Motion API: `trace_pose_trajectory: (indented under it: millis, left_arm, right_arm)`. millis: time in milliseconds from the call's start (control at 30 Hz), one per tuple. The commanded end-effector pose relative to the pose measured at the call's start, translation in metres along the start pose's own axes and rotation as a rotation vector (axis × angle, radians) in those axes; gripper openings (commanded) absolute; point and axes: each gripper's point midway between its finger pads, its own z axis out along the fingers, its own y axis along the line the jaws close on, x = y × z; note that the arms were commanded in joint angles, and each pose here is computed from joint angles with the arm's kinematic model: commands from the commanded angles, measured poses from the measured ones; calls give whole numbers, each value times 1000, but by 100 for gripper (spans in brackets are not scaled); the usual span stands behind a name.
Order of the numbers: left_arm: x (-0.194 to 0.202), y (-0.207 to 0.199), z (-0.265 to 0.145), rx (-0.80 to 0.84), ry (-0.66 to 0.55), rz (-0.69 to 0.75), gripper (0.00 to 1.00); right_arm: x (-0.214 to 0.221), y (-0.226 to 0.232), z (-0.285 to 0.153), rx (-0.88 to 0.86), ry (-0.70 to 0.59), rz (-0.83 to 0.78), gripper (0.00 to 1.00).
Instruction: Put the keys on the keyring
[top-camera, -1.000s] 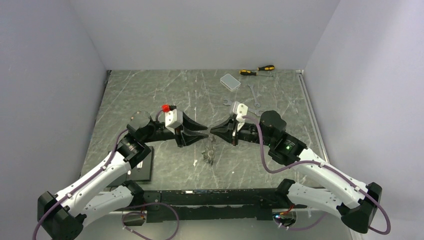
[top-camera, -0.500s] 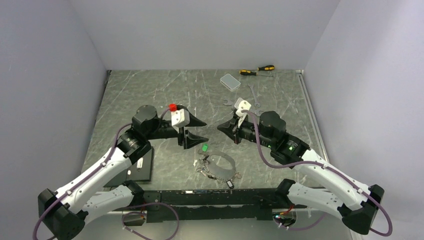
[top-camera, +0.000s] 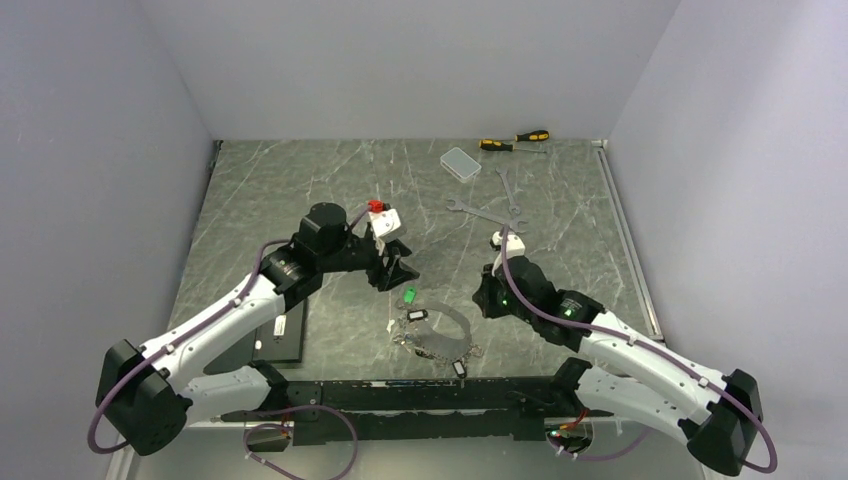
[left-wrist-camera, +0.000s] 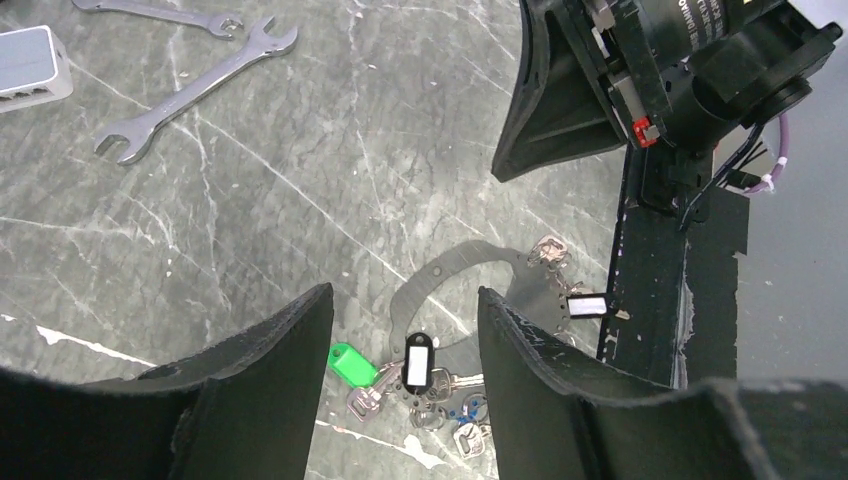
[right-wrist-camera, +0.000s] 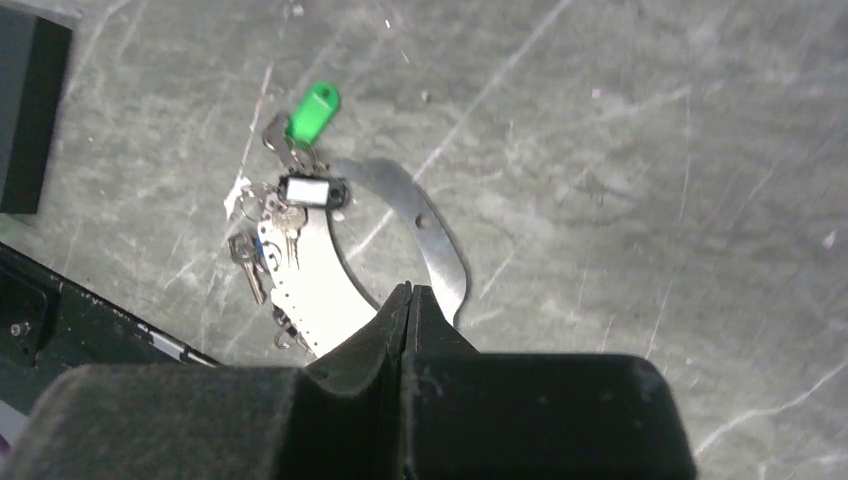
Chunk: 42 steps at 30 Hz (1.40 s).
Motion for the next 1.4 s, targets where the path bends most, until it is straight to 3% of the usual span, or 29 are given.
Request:
trace_pose_trajectory:
  millis: [0,167,300,367,733,1167,1367]
  left_arm:
    - [-13,1,3,-21,-13,46,59]
    - [-2,-6,14,9,41,31,57]
    - [-4,-6,14,4,35,36,57]
    - [-4,-6,13,3,33,36,57]
    - [-7,-8,11,8,32,45,56]
    - [-13,-12,6,13,15,54,55]
    - [-14,-13,6,16,15,55,54]
  right_arm:
    - [24,-5,-3,34,76,143,0]
    - [56,0,2,-5,195,169,0]
    - [70,5,1,-48,255,116,36]
    - [73,4,1,-46,270,93,40]
    - [105,3,16,31,462,21,40]
    - [98,2,29,73,446,-24,37]
    - [105,-1,33,101,484,-36,31]
